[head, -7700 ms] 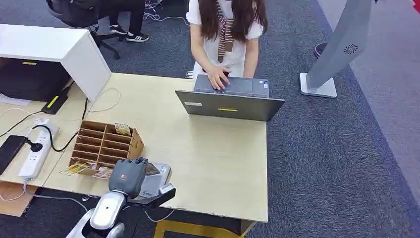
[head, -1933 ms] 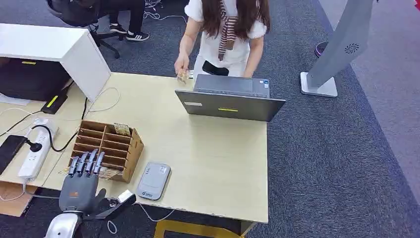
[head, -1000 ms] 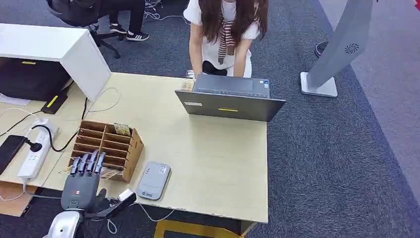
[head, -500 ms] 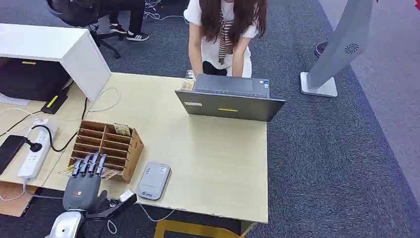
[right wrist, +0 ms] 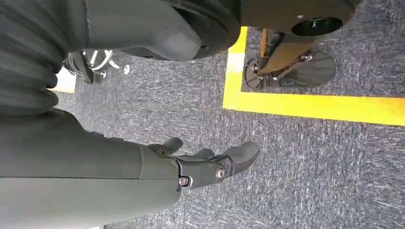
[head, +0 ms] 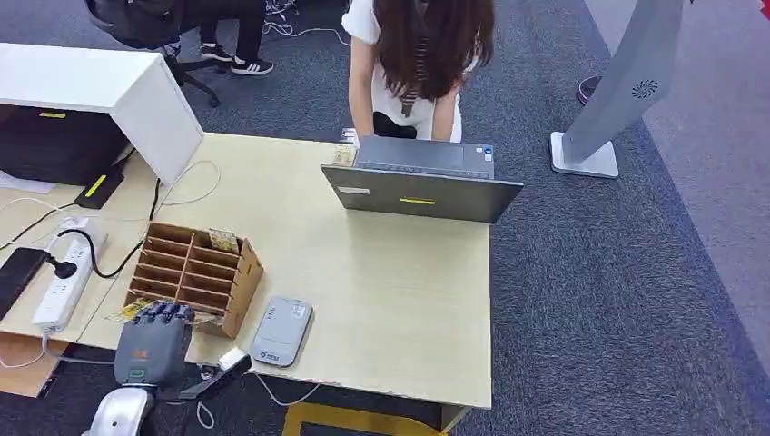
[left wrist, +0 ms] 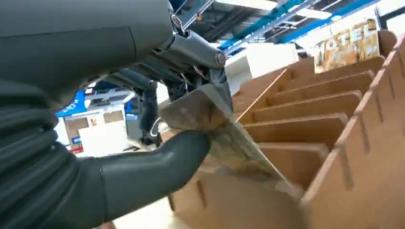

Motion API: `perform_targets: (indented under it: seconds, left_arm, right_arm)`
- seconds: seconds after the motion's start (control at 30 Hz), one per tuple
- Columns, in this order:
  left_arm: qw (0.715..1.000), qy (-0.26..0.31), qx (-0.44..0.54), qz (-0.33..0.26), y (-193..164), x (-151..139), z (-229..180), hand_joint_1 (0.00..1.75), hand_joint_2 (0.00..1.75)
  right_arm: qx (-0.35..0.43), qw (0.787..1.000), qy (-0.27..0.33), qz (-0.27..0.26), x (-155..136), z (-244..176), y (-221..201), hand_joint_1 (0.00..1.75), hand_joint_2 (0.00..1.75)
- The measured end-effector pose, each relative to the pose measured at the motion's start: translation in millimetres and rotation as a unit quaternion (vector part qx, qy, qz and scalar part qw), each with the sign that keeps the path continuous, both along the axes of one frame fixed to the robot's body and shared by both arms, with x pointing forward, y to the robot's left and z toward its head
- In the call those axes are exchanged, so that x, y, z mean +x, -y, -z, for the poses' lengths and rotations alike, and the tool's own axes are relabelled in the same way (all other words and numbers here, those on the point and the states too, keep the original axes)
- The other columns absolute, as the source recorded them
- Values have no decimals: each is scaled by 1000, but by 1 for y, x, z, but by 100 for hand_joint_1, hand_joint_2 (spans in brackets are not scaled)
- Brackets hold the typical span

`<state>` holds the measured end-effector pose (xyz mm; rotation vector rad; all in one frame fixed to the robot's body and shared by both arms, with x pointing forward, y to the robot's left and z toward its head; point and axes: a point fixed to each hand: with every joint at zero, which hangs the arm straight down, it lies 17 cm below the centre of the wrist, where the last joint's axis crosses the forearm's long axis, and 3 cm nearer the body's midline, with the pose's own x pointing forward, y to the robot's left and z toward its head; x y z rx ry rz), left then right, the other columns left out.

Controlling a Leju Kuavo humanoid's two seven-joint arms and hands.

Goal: Pass the card to the sensor for recognition and then transmit it.

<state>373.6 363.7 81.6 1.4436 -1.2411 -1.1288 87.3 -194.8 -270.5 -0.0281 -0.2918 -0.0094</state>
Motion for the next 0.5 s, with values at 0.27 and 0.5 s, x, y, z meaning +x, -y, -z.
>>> perform_targets:
  seconds: [0.27, 0.5]
  left_arm:
    - [1000, 2, 2, 5, 1, -1, 0, 175, 175]
    - [1000, 5, 4, 8, 1, -2, -1, 175, 175]
  right_arm:
    - [8, 1000, 4, 2, 1, -1, -3, 0, 175]
    - [7, 1000, 9, 4, 3, -1, -2, 0, 175]
